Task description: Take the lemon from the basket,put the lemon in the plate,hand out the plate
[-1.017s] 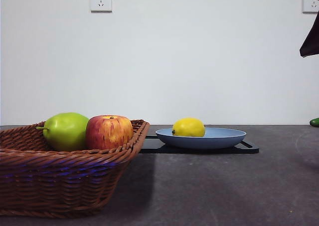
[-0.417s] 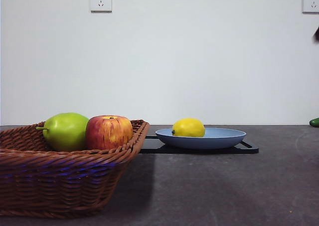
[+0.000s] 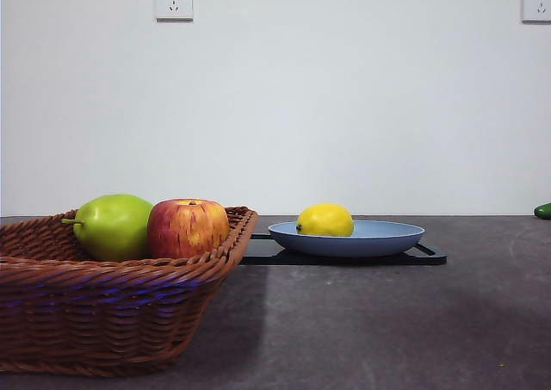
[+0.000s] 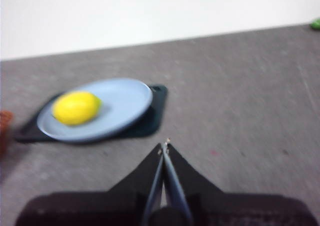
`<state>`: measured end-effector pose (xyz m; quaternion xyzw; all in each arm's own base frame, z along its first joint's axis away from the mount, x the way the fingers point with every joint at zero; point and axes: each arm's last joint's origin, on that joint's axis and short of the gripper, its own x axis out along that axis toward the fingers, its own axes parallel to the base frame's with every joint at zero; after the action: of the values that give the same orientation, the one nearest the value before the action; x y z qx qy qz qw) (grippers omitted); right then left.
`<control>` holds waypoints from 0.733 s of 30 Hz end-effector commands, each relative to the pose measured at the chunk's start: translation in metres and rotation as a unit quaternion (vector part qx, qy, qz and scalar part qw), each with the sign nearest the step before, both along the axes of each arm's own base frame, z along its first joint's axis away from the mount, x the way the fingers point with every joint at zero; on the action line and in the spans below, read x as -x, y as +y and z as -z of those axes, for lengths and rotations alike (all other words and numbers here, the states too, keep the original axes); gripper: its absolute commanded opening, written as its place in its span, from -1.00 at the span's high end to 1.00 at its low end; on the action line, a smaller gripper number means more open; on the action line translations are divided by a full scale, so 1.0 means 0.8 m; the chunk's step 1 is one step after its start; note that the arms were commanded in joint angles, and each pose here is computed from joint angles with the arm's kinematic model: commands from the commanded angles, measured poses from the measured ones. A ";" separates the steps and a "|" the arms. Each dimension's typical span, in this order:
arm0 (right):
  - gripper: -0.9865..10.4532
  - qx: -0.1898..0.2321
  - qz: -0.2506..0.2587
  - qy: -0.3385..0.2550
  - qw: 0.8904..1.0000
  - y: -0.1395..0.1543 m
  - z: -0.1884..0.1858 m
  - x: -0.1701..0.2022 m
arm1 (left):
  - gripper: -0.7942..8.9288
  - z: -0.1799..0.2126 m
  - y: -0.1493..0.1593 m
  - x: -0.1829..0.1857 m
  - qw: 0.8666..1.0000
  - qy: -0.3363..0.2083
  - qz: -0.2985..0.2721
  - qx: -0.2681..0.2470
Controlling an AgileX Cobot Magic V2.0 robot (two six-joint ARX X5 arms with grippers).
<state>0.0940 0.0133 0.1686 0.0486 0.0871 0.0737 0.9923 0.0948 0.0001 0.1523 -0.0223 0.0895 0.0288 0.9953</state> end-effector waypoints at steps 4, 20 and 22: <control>0.82 0.019 0.006 -0.005 1.000 -0.003 0.019 0.000 | 0.82 0.004 0.000 0.000 1.000 0.002 -0.001 0.002; 0.82 0.015 0.012 -0.003 1.000 -0.003 0.024 -0.001 | 0.82 0.004 0.000 0.000 1.000 0.002 -0.001 0.002; 0.82 0.015 0.012 -0.003 1.000 -0.003 0.024 -0.001 | 0.82 0.004 0.000 0.000 1.000 0.002 -0.001 0.002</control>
<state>0.0948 0.0112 0.1523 0.0298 0.0839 0.0633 0.9940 0.0948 0.0001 0.1523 -0.0223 0.0893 0.0288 0.9953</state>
